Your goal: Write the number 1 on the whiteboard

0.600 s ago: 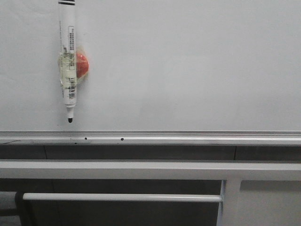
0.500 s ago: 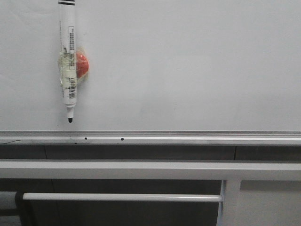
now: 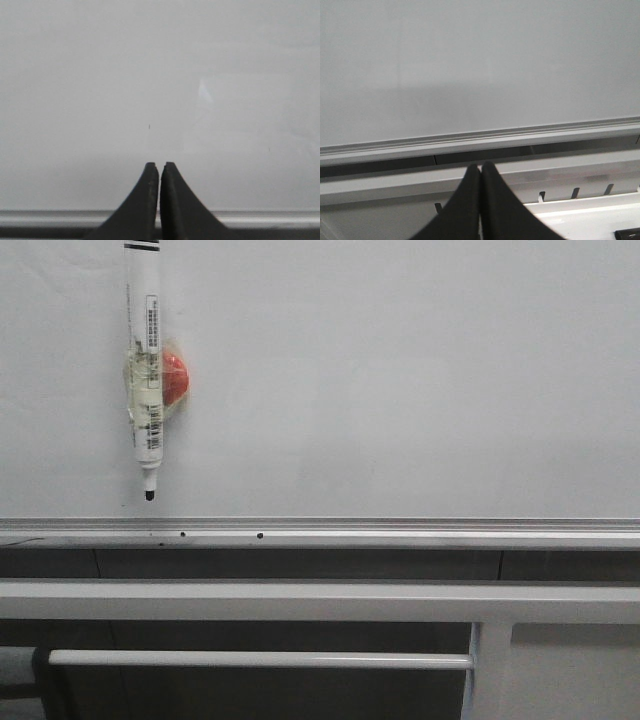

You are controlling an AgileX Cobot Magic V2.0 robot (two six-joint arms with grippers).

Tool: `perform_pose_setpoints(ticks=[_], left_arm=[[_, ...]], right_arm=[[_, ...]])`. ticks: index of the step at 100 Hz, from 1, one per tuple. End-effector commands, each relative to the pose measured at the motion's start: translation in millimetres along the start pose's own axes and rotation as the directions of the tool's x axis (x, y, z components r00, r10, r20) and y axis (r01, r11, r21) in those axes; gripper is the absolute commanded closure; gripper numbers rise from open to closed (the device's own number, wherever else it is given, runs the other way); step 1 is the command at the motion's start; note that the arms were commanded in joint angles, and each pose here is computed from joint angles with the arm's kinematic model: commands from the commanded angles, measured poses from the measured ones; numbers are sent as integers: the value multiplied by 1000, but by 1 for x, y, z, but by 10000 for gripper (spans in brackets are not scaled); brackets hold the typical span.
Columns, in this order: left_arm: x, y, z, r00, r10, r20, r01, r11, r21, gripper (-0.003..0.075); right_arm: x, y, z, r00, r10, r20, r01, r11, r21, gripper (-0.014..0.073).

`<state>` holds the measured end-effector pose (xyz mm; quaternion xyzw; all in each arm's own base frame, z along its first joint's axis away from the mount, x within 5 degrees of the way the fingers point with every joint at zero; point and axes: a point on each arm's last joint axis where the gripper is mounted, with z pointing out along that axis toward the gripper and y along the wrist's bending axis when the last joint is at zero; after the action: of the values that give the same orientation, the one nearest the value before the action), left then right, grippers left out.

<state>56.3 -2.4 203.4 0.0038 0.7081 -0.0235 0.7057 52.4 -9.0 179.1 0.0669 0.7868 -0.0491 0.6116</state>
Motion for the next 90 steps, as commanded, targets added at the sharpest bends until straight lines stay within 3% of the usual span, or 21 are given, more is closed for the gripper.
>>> perform_pose_setpoints(ticks=[1, 28, 42, 50, 66, 80, 90], left_arm=[[-13, 0, -3, 986, -6, 168, 7, 1000, -4, 741], [-14, 1, -3, 983, -16, 183, 17, 1000, -3, 741], [-16, 1, -3, 979, -18, 205, 19, 1000, -3, 741], [-22, 1, -5, 962, -17, 272, 19, 1000, -5, 741], [-25, 1, -6, 953, -30, 300, 31, 1000, 0, 741], [-23, 1, -5, 958, -37, 283, 38, 999, 2, 741], [-26, 1, -6, 949, -58, 308, 59, 998, 5, 741]], right_arm=[[7, -1, 2, 1000, -27, -5, 27, 1000, 16, 658], [6, -1, 2, 999, -32, 14, 31, 999, 17, 658], [-7, 0, 1, 988, 11, 156, -11, 1000, -1, 658], [-18, 1, -1, 958, 102, 270, -97, 995, -32, 658], [-39, -1, -10, 860, 101, 500, -95, 995, -37, 658], [-48, -2, -16, 791, 98, 604, -93, 995, -39, 658], [-51, -3, -18, 767, 114, 631, -110, 993, -46, 658]])
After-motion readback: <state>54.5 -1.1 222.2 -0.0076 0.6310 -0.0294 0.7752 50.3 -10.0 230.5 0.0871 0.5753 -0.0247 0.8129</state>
